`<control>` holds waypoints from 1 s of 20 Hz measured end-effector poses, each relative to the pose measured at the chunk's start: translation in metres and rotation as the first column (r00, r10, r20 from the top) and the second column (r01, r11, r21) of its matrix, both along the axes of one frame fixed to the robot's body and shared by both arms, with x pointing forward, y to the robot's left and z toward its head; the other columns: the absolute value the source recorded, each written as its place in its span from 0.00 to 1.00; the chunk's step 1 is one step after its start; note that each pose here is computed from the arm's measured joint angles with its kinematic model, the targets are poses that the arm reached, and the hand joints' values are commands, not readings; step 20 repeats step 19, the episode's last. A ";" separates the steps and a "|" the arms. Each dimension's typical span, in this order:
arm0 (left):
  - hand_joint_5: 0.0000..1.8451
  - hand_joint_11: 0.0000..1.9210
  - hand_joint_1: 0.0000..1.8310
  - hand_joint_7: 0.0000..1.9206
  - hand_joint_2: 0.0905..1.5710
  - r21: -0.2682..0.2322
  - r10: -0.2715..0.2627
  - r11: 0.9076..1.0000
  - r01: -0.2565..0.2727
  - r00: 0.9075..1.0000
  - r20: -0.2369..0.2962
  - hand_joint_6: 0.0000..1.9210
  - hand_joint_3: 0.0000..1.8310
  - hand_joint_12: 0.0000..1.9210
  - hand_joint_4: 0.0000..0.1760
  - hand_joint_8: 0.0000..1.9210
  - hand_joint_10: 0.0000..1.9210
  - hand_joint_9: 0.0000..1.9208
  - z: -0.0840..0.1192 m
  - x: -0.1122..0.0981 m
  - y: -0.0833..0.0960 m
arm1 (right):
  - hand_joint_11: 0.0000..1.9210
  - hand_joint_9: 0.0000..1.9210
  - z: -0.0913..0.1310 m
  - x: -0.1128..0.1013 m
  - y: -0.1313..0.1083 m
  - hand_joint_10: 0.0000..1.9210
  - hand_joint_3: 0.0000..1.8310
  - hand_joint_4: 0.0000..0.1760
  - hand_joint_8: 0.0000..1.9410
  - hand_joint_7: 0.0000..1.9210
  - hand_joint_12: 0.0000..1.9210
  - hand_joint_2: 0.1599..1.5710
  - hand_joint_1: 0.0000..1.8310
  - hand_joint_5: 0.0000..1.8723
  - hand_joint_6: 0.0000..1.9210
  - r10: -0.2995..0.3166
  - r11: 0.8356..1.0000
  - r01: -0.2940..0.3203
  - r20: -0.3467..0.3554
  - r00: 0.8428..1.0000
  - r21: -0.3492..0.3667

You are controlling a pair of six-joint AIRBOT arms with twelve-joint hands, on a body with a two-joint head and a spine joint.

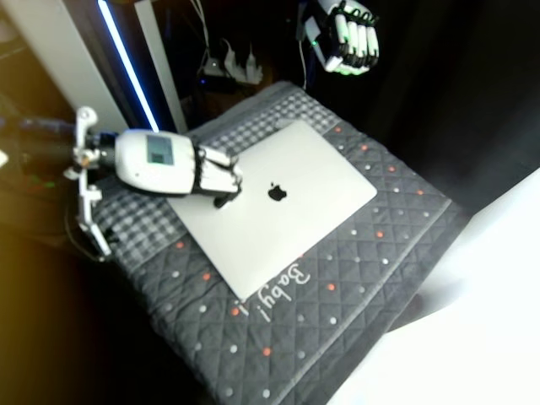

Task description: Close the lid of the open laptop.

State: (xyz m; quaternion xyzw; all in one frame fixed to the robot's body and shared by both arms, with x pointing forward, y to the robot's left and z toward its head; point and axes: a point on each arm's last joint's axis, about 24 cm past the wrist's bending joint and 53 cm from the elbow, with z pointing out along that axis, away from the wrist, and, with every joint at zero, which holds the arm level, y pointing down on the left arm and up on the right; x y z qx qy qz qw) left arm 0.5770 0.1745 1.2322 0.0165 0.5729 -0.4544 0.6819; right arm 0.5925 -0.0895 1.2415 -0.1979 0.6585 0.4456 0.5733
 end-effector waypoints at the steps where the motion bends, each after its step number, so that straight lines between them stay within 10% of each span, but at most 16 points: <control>1: 0.15 0.03 0.51 0.23 0.95 -0.001 0.007 1.000 -0.007 1.000 -0.002 1.00 0.00 0.90 0.00 0.96 0.79 0.10 0.000 0.001 0.002 | 0.00 0.00 0.012 0.001 -0.008 0.21 0.00 0.00 0.00 0.05 0.59 0.89 0.41 0.00 0.10 -0.031 0.999 0.030 0.045 0.999 0.017; 2: 0.15 0.01 0.50 0.23 0.95 -0.003 0.009 1.000 -0.009 1.000 -0.003 1.00 0.00 0.88 0.00 0.96 0.75 0.08 0.000 0.001 0.002 | 0.00 0.00 0.021 0.001 -0.013 0.17 0.00 0.11 0.00 0.03 0.52 0.89 0.40 0.00 0.07 -0.055 0.998 0.053 0.080 0.995 0.029; 4: 0.07 0.00 0.43 0.13 0.94 -0.001 0.012 1.000 -0.012 1.000 0.000 0.37 0.00 0.65 0.00 0.32 0.40 0.10 0.000 0.002 0.003 | 0.00 0.00 0.035 0.003 -0.019 0.05 0.01 0.12 0.00 0.00 0.51 0.93 0.25 0.00 0.00 -0.076 0.994 0.069 0.089 0.993 0.088; 6: 0.07 0.00 0.37 0.12 0.93 -0.009 0.017 1.000 -0.017 1.000 0.007 0.07 0.00 0.43 0.00 0.03 0.10 0.11 0.003 0.003 0.005 | 0.00 0.00 0.041 0.002 -0.021 0.00 0.01 0.12 0.00 0.00 0.07 0.95 0.19 0.00 0.00 -0.081 0.991 0.071 0.090 0.993 0.115; 7: 0.00 0.00 0.22 0.01 0.92 -0.016 0.026 1.000 -0.026 1.000 0.010 0.00 0.00 0.16 0.35 0.00 0.01 0.02 0.004 0.004 0.008 | 0.00 0.00 0.044 0.002 -0.026 0.00 0.00 0.22 0.00 0.00 0.00 0.92 0.20 0.00 0.00 -0.092 0.989 0.080 0.091 0.992 0.125; 9: 0.00 0.00 0.13 0.00 0.84 -0.026 0.053 0.998 -0.052 0.998 0.018 0.00 0.00 0.01 0.48 0.00 0.00 0.00 0.008 0.007 0.015 | 0.00 0.00 0.049 0.008 -0.035 0.00 0.00 0.19 0.00 0.00 0.00 0.90 0.15 0.00 0.00 -0.127 0.982 0.113 0.080 0.989 0.154; 15: 0.00 0.00 0.15 0.00 0.81 -0.085 0.084 0.993 -0.078 0.994 0.067 0.00 0.01 0.00 0.80 0.00 0.00 0.00 0.026 0.008 0.031 | 0.00 0.00 0.056 0.003 -0.041 0.00 0.00 0.06 0.00 0.00 0.00 0.91 0.09 0.00 0.00 -0.185 0.977 0.165 0.149 0.971 0.134; 16: 0.00 0.00 0.05 0.00 0.85 -0.090 0.090 0.992 -0.083 0.993 0.075 0.00 0.01 0.00 0.41 0.00 0.00 0.00 0.029 0.008 0.033 | 0.00 0.00 0.060 0.002 -0.046 0.00 0.00 0.20 0.00 0.00 0.00 0.90 0.11 0.00 0.00 -0.193 0.974 0.169 0.161 0.968 0.151; 17: 0.00 0.00 0.04 0.00 0.84 -0.092 0.097 0.992 -0.089 0.991 0.088 0.00 0.01 0.00 0.35 0.00 0.00 0.00 0.033 0.008 0.037 | 0.00 0.00 0.065 0.003 -0.053 0.00 0.00 0.24 0.00 0.00 0.00 0.89 0.12 0.00 0.00 -0.210 0.969 0.182 0.163 0.964 0.169; 18: 0.00 0.00 0.09 0.00 0.82 -0.095 0.103 0.991 -0.093 0.990 0.098 0.00 0.00 0.00 0.79 0.00 0.00 0.00 0.036 0.008 0.039 | 0.00 0.00 0.068 0.004 -0.060 0.00 0.00 0.38 0.00 0.00 0.00 0.85 0.20 0.00 0.00 -0.226 0.962 0.195 0.163 0.960 0.189; 20: 0.00 0.00 0.09 0.00 0.82 -0.109 0.113 0.989 -0.101 0.987 0.114 0.00 0.00 0.00 0.79 0.00 0.00 0.00 0.041 0.007 0.043 | 0.00 0.00 0.073 0.004 -0.065 0.00 0.00 0.38 0.00 0.00 0.00 0.85 0.20 0.00 0.00 -0.238 0.957 0.202 0.166 0.957 0.209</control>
